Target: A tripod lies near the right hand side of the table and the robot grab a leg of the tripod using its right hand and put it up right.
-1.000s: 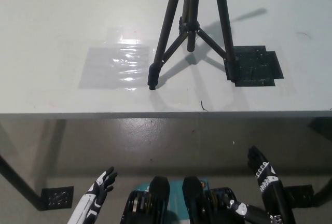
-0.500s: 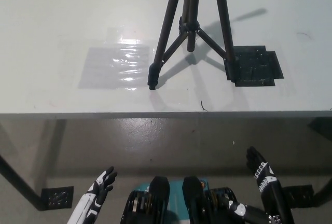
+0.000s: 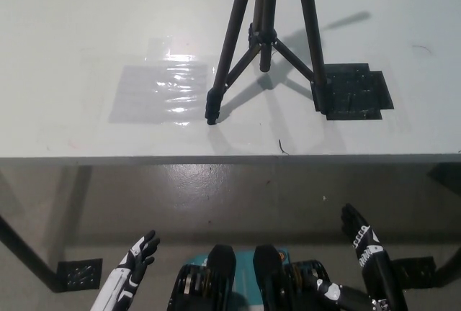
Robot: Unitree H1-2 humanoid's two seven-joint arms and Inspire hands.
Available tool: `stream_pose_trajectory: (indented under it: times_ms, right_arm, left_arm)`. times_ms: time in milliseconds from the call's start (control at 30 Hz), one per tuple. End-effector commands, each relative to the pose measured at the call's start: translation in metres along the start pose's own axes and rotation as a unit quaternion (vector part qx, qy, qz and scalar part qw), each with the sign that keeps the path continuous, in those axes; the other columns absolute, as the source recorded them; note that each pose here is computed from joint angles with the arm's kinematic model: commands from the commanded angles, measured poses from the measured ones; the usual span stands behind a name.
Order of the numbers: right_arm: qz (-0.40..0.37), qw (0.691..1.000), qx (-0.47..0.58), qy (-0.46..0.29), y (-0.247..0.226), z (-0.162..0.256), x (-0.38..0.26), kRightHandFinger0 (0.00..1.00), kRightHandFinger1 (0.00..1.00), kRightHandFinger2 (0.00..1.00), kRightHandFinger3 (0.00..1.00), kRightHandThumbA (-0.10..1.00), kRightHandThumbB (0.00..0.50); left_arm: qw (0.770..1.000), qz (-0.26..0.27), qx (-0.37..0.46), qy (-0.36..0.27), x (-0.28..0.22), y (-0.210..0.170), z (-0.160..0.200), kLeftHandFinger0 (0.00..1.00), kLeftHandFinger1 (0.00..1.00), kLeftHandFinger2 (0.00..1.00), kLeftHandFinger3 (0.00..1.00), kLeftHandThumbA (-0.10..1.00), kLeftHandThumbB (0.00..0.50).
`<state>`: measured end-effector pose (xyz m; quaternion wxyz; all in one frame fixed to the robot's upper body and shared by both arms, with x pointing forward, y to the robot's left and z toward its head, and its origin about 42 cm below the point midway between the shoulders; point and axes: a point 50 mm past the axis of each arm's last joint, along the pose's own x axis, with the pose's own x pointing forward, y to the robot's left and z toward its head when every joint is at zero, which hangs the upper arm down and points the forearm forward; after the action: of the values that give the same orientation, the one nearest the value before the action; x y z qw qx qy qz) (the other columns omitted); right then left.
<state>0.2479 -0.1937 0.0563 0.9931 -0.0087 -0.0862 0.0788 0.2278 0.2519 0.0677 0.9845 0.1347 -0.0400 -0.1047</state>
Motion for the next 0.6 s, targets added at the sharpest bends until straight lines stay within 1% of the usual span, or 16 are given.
stream_pose_trajectory:
  times_ms: [0, 67, 200, 300, 333, 367, 533, 567]
  right_arm:
    - [0.006, 0.999, -0.006, -0.038, 0.0028, 0.0093, 0.0084, 1.0, 1.0, 1.0, 1.0, 1.0, 0.375]
    - [0.008, 0.999, -0.008, -0.038, 0.0026, 0.0094, 0.0088, 1.0, 1.0, 1.0, 1.0, 1.0, 0.36]
    - [0.008, 0.999, -0.006, -0.037, 0.0029, 0.009, 0.0092, 1.0, 1.0, 1.0, 1.0, 1.0, 0.363]
    - [0.006, 0.999, -0.013, -0.036, 0.0026, 0.0083, 0.0098, 1.0, 1.0, 1.0, 1.0, 1.0, 0.355]
    - [0.006, 0.999, -0.012, -0.036, 0.0028, 0.0082, 0.0101, 1.0, 1.0, 1.0, 1.0, 1.0, 0.354]
    - [0.007, 0.999, -0.015, -0.037, 0.0029, 0.0086, 0.0105, 1.0, 1.0, 1.0, 1.0, 1.0, 0.346]
    - [0.009, 0.999, -0.019, -0.038, 0.0038, 0.0094, 0.011, 1.0, 1.0, 1.0, 1.0, 1.0, 0.345]
    - [0.008, 0.999, -0.019, -0.038, 0.004, 0.0094, 0.0112, 1.0, 1.0, 1.0, 1.0, 1.0, 0.345]
  left_arm:
    - [1.0, 0.007, 0.005, -0.025, 0.0033, 0.0043, 0.0067, 1.0, 1.0, 1.0, 1.0, 1.0, 0.37]
    - [1.0, 0.007, 0.007, -0.026, 0.0039, 0.0043, 0.0082, 1.0, 1.0, 1.0, 1.0, 1.0, 0.357]
    - [1.0, 0.005, 0.005, -0.026, 0.0038, 0.0045, 0.0088, 1.0, 1.0, 1.0, 1.0, 1.0, 0.352]
    - [1.0, 0.007, 0.009, -0.026, 0.0039, 0.0052, 0.0086, 1.0, 1.0, 1.0, 1.0, 1.0, 0.357]
    - [1.0, 0.007, 0.006, -0.024, 0.0037, 0.0053, 0.0087, 1.0, 1.0, 1.0, 1.0, 1.0, 0.365]
    - [1.0, 0.008, 0.005, -0.025, 0.0037, 0.0053, 0.0084, 1.0, 1.0, 1.0, 1.0, 1.0, 0.364]
    - [1.0, 0.004, 0.007, -0.025, 0.0044, 0.006, 0.0092, 1.0, 1.0, 1.0, 1.0, 1.0, 0.364]
    - [1.0, 0.006, 0.005, -0.023, 0.0048, 0.0058, 0.0095, 1.0, 1.0, 1.0, 1.0, 1.0, 0.376]
